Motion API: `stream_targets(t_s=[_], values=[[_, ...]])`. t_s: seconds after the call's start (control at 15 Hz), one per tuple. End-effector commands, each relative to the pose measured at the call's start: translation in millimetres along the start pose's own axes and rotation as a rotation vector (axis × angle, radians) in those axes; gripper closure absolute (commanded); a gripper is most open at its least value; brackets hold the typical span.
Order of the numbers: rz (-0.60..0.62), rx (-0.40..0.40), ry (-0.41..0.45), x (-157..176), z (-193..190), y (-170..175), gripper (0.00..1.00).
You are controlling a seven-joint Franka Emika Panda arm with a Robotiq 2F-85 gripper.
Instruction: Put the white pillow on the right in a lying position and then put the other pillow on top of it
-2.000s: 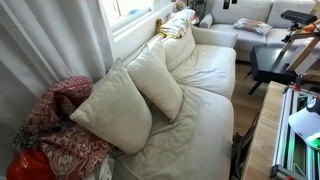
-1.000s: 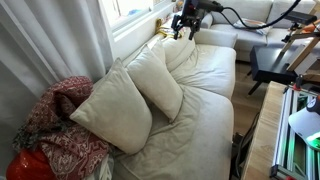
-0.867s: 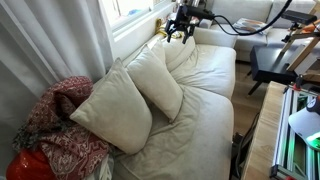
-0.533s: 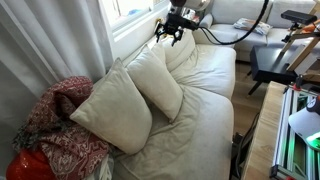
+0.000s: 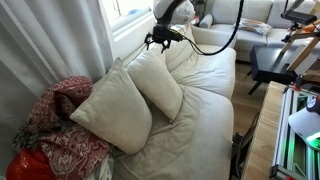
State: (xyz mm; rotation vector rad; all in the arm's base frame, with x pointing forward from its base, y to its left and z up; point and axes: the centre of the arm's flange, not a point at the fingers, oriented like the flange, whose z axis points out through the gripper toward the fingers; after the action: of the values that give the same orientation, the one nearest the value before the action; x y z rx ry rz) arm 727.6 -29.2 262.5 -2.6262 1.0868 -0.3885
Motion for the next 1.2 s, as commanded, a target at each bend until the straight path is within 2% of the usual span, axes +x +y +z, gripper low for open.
stream_targets(t_s=[0.0,0.27,0.47,0.73,0.87,1.13], values=[[0.0,0.002,0.002,1,-2,0,0.0],[0.001,0.006,0.011,1,-3,-1,0.0],[0.048,0.032,-0.028,-4,35,-10,0.0],[0.042,0.083,-0.041,-16,69,-28,0.0],[0.028,0.12,-0.009,-18,82,-38,0.0],[-0.037,0.138,0.141,-14,111,-45,0.0]])
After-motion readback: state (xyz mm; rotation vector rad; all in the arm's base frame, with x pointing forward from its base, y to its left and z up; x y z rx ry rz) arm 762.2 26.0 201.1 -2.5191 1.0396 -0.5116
